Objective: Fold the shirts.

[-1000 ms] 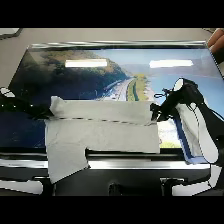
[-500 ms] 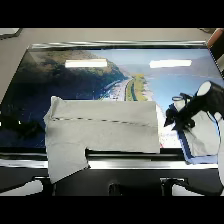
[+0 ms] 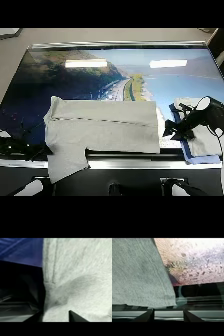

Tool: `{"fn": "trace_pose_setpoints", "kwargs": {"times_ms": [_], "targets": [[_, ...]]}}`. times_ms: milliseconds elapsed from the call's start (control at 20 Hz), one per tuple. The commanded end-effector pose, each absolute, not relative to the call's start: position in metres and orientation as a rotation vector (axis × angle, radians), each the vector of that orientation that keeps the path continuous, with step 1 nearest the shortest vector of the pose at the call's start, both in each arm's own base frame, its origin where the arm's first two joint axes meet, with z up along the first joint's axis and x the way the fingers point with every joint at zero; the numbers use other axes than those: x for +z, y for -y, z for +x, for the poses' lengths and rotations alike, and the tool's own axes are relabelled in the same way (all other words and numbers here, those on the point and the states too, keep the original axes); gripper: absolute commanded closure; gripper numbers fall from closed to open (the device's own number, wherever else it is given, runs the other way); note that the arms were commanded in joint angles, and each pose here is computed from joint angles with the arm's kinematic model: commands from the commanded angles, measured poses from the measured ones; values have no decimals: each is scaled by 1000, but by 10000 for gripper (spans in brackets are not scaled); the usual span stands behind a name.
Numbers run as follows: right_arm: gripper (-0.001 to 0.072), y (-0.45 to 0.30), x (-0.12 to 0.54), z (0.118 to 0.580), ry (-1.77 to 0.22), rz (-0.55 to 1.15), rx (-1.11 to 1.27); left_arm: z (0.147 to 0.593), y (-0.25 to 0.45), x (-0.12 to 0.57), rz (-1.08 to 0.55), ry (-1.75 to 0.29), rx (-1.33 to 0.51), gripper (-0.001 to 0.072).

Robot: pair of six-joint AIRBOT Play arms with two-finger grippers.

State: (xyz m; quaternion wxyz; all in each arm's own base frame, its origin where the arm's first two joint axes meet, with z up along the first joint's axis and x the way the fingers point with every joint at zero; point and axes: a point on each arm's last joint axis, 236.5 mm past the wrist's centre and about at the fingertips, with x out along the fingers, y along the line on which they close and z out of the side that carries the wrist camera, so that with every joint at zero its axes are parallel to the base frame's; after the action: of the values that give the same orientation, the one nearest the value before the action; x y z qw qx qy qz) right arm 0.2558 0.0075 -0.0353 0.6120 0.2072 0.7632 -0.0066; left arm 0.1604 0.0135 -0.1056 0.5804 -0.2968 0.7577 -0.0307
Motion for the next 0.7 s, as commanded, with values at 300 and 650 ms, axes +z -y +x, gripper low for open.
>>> {"fn": "trace_pose_setpoints", "kwargs": {"times_ms": [300,650], "targets": [[178,-27,-78,203,-1860,514,34,168,-21,-121,-636,-1717,-33,668],[182,-52,-108,221,-1720,699,5,169,-22,-121,-629,-1713,-38,667]]}}
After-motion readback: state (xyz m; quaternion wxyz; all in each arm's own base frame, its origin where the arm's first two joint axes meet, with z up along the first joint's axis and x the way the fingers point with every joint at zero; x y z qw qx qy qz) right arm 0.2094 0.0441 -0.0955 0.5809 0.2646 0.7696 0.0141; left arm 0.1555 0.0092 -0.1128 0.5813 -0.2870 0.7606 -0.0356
